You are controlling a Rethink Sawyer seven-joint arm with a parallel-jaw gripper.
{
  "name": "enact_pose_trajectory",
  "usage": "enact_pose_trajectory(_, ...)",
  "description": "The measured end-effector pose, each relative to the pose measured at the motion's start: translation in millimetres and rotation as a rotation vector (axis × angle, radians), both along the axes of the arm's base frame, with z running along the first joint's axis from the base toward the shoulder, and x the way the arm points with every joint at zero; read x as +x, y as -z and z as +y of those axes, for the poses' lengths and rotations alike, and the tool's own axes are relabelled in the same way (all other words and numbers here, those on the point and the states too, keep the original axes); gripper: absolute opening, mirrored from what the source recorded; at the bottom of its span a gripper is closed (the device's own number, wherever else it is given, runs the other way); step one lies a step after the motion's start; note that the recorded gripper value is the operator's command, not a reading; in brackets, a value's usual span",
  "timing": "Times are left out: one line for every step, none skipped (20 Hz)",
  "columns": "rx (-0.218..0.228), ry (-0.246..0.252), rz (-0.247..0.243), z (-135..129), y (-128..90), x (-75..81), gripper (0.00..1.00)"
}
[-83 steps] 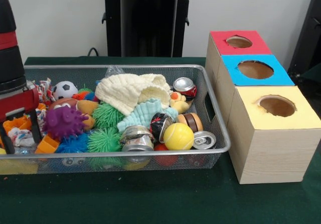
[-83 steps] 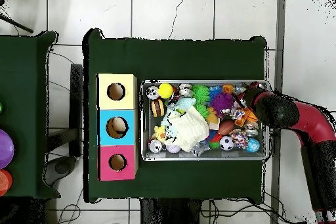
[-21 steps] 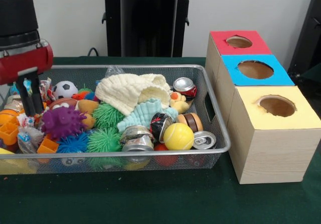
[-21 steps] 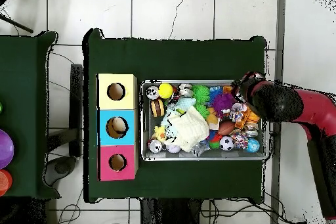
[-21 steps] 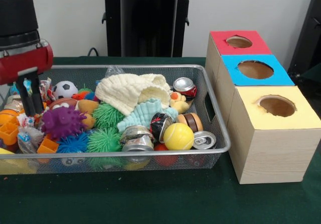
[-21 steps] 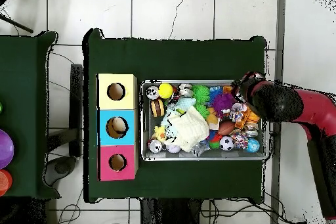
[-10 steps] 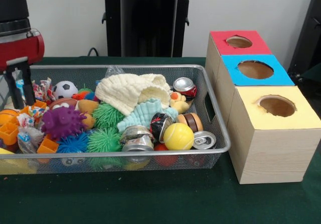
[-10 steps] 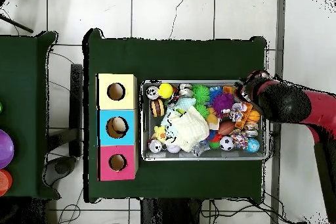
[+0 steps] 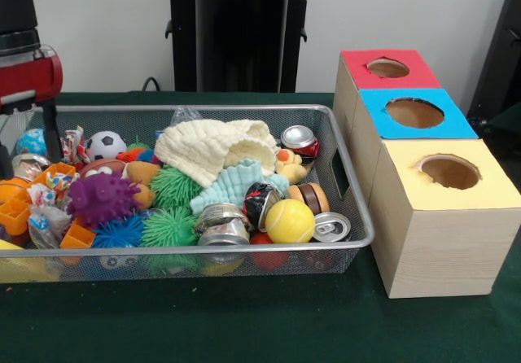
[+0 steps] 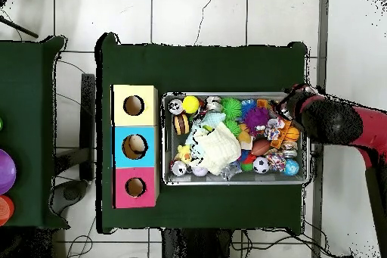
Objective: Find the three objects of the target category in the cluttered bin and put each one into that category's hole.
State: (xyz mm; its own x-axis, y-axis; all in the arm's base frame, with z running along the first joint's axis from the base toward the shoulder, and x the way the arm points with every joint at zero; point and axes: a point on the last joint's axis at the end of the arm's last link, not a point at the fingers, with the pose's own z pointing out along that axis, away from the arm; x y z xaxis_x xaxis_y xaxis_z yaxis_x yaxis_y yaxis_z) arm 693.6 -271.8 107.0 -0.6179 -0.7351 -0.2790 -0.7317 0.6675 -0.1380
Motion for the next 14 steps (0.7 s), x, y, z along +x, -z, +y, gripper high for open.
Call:
enact_pose_trajectory(0.001,0.002,0.0,-1,0,-0.8,1.0)
enact_pose_trajectory(0.001,0.004,0.001,-3,1,-1.9,1.0)
enact_pose_trajectory(0.001,0.008,0.0,-6,1,-3.6,1.0)
enact_pose_trajectory(0.001,0.011,-0.001,-8,2,-5.4,1.0)
enact_pose_trajectory(0.001,0.012,-0.002,-9,2,-6.3,1.0)
enact_pose_trajectory(0.001,0.014,-0.003,-10,3,-8.0,1.0)
enact_pose_trajectory(0.002,0.016,-0.008,-11,5,-10.0,1.0)
enact_pose_trajectory(0.003,0.018,-0.012,-12,6,-10.6,1.0)
enact_pose_trajectory(0.004,0.019,-0.016,-12,8,-10.6,1.0)
enact_pose_trajectory(0.005,0.021,-0.019,-13,9,-10.7,1.0)
enact_pose_trajectory(0.007,0.024,-0.033,-13,16,-10.9,1.0)
enact_pose_trajectory(0.008,0.024,-0.038,-13,18,-10.9,1.0)
enact_pose_trajectory(0.008,0.024,-0.049,-12,23,-10.7,1.0)
enact_pose_trajectory(0.008,0.022,-0.063,-10,31,-10.8,1.0)
